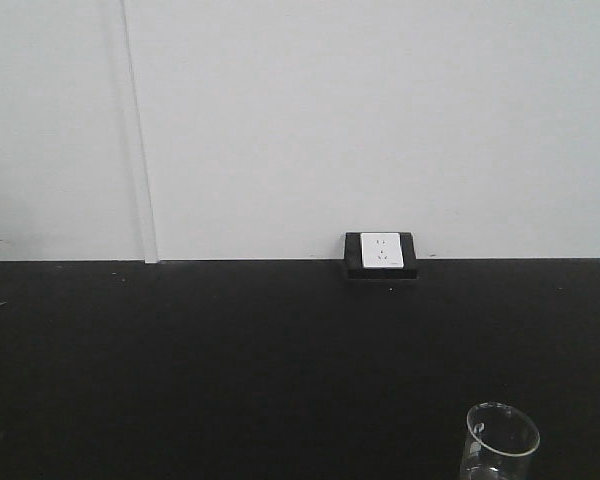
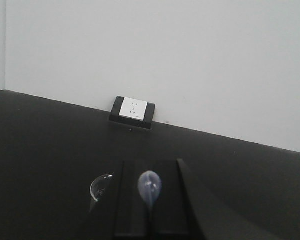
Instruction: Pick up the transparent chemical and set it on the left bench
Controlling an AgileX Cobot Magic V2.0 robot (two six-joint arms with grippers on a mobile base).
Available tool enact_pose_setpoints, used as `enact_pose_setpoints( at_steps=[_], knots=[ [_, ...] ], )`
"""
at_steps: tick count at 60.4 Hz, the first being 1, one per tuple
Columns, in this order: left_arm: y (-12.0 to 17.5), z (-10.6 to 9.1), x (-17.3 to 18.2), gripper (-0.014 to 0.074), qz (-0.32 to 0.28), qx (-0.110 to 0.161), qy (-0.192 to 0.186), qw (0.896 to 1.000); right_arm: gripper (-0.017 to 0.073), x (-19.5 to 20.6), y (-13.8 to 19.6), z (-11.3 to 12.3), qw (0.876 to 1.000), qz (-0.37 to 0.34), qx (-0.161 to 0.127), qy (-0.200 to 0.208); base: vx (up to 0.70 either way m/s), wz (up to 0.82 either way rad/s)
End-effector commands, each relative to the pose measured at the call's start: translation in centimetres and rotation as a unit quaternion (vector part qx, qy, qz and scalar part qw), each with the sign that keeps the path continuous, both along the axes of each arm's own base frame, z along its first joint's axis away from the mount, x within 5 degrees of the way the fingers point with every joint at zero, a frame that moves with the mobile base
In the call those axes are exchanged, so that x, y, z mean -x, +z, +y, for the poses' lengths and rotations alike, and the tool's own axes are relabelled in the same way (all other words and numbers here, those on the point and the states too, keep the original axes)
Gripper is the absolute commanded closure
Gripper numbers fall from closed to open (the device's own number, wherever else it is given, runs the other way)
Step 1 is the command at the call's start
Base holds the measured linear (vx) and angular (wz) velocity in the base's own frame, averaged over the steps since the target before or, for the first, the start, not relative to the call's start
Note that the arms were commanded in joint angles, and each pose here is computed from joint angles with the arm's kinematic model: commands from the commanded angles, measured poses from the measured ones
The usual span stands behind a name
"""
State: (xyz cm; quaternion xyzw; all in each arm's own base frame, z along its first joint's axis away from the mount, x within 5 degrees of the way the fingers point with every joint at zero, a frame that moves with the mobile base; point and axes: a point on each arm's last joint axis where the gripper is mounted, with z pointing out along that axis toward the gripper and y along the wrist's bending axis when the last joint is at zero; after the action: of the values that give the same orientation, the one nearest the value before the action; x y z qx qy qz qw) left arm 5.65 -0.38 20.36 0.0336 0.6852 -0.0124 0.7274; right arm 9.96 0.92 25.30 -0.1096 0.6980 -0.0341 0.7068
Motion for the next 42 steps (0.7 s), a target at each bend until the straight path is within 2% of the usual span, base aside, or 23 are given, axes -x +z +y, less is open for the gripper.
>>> enact_pose_setpoints(
  at_steps=[1, 18, 42],
  knots=[
    [0.27, 0.02, 0.15, 0.0597, -0.040, 0.007, 0.000, 0.999, 0.0564, -0.05, 1.39, 0.29, 0.999, -0.034, -0.006, 0.017, -0.08, -0.02],
    [0.27, 0.02, 0.15, 0.0597, -0.040, 0.007, 0.000, 0.999, 0.0564, -0.05, 1.39, 0.29, 0.999, -0.034, -0.006, 0.017, -0.15, -0.06],
    [0.27, 0.02, 0.15, 0.0597, -0.040, 0.007, 0.000, 0.999, 0.0564, -0.05, 1.39, 0.29, 0.999, -0.034, -0.006, 0.017, -0.29, -0.01]
  ],
)
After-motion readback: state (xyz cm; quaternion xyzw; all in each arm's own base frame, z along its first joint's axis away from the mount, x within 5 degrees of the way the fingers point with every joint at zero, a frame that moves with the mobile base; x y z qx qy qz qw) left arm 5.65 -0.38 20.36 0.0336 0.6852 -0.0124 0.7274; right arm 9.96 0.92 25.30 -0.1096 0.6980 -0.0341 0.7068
